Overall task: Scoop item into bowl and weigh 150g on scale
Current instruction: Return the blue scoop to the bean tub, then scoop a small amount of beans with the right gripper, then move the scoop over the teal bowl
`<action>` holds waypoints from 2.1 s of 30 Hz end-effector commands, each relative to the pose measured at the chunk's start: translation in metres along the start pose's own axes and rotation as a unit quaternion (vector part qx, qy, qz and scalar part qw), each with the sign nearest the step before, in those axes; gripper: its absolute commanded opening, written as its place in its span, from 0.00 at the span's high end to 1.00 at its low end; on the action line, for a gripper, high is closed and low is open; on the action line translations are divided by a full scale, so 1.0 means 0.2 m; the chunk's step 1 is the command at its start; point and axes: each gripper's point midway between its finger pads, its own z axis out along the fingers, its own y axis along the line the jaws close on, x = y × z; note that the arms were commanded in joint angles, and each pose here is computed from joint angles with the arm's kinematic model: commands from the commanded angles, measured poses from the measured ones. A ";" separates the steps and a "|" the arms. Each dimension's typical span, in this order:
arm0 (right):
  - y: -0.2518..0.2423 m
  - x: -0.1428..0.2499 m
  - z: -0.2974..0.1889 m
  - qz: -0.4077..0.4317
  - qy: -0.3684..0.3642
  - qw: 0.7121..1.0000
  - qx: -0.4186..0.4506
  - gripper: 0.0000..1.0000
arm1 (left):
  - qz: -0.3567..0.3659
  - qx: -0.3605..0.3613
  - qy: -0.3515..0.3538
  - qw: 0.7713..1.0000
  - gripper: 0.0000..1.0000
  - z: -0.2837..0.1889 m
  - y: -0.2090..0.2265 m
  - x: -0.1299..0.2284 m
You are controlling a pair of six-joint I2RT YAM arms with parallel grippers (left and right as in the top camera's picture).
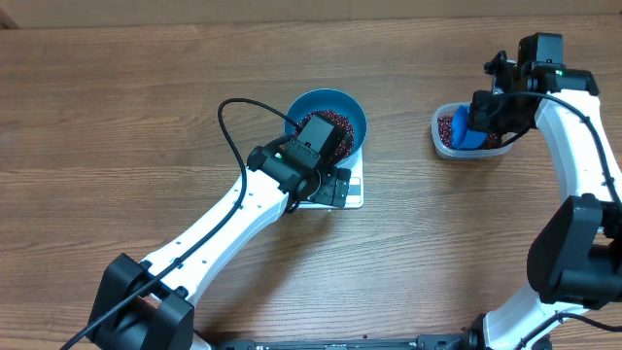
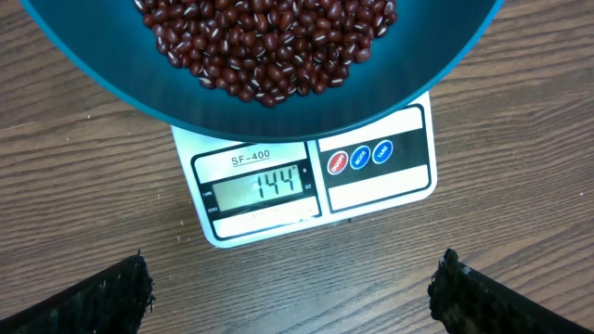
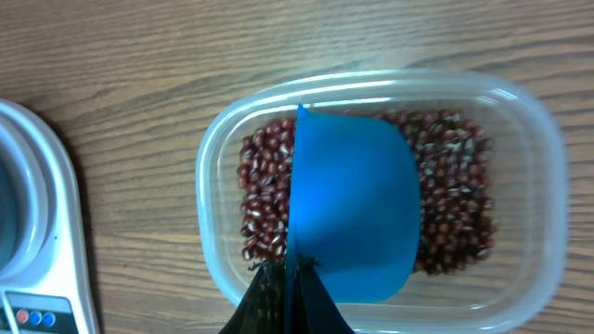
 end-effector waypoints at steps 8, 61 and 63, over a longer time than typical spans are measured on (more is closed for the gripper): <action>0.04 0.01 0.01 0.032 0.002 0.999 -0.022 0.96 | 0.006 0.000 0.003 1.000 0.00 0.01 -0.01 0.00; 1.15 -0.13 -0.48 -0.326 -0.097 0.927 -0.156 0.96 | 0.006 0.000 0.003 1.000 0.00 0.01 -0.01 0.00; 1.22 -0.10 -0.46 -0.365 -0.099 0.915 -0.141 0.96 | 0.006 0.000 0.003 1.000 0.01 0.01 -0.01 0.00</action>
